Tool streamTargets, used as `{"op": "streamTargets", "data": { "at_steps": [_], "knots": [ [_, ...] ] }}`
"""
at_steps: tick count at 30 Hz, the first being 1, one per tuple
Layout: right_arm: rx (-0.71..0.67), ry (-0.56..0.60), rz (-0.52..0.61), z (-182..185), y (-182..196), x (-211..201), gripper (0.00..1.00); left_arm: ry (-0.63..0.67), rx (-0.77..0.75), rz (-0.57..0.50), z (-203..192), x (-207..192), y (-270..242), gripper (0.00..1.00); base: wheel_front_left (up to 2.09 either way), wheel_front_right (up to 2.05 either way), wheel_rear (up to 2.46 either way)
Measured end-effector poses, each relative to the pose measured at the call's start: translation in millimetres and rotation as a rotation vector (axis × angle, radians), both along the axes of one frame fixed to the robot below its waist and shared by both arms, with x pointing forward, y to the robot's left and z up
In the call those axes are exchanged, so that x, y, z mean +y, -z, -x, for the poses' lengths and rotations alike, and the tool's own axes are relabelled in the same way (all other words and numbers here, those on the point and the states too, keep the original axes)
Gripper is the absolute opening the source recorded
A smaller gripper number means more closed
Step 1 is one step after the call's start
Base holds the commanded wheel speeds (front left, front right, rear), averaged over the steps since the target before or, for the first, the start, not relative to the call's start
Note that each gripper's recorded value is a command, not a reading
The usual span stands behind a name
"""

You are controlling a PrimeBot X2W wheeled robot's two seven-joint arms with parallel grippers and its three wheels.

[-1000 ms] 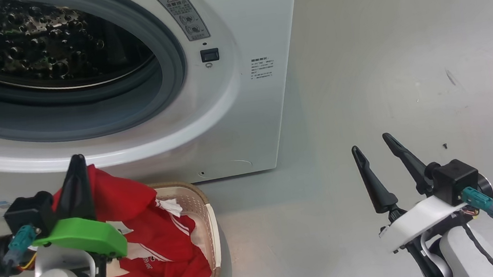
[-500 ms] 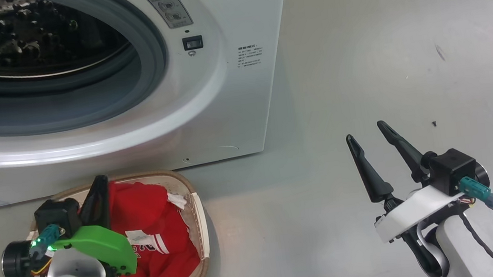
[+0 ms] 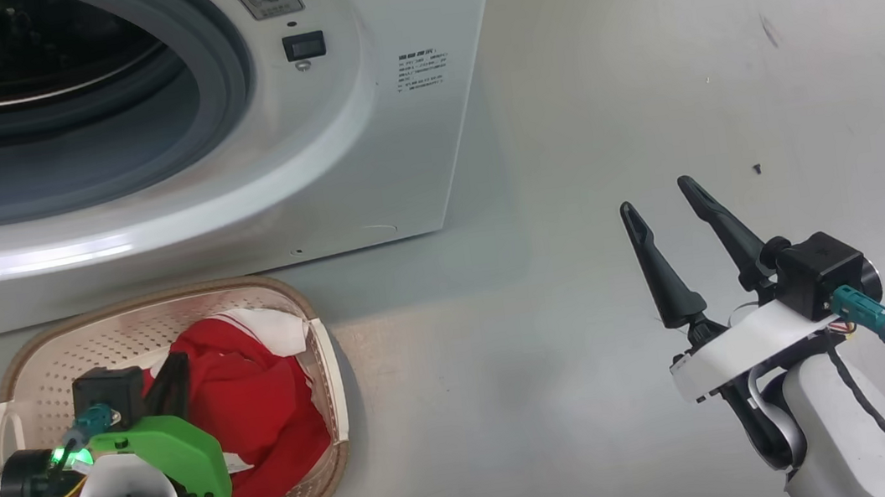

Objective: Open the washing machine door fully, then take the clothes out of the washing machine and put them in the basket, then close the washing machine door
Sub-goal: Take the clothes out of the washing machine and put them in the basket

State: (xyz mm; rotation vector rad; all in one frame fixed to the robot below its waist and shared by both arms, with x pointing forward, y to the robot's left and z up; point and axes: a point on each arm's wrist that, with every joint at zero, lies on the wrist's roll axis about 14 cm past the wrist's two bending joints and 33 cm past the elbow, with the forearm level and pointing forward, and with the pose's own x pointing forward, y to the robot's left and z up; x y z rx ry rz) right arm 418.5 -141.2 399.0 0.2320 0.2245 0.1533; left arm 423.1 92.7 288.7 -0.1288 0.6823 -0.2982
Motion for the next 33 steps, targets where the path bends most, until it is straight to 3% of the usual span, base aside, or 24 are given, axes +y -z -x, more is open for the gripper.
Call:
{"op": "streamTargets", "data": {
  "at_steps": [11, 21, 33],
  "knots": [
    [0.038, 0.008, 0.022, -5, 17, -8, 1.00, -0.037, 0.122, -0.055, 8, 18, 44, 0.00, 0.00, 0.00, 0.00],
    [0.058, 0.025, 0.037, -7, 26, -16, 1.00, -0.176, 0.238, -0.084, 20, 47, 75, 0.00, 0.00, 0.00, 0.00],
    [0.066, 0.027, 0.043, -6, 29, -17, 1.00, -0.221, 0.258, -0.085, 18, 51, 83, 0.00, 0.00, 0.00, 0.00]
  ]
}}
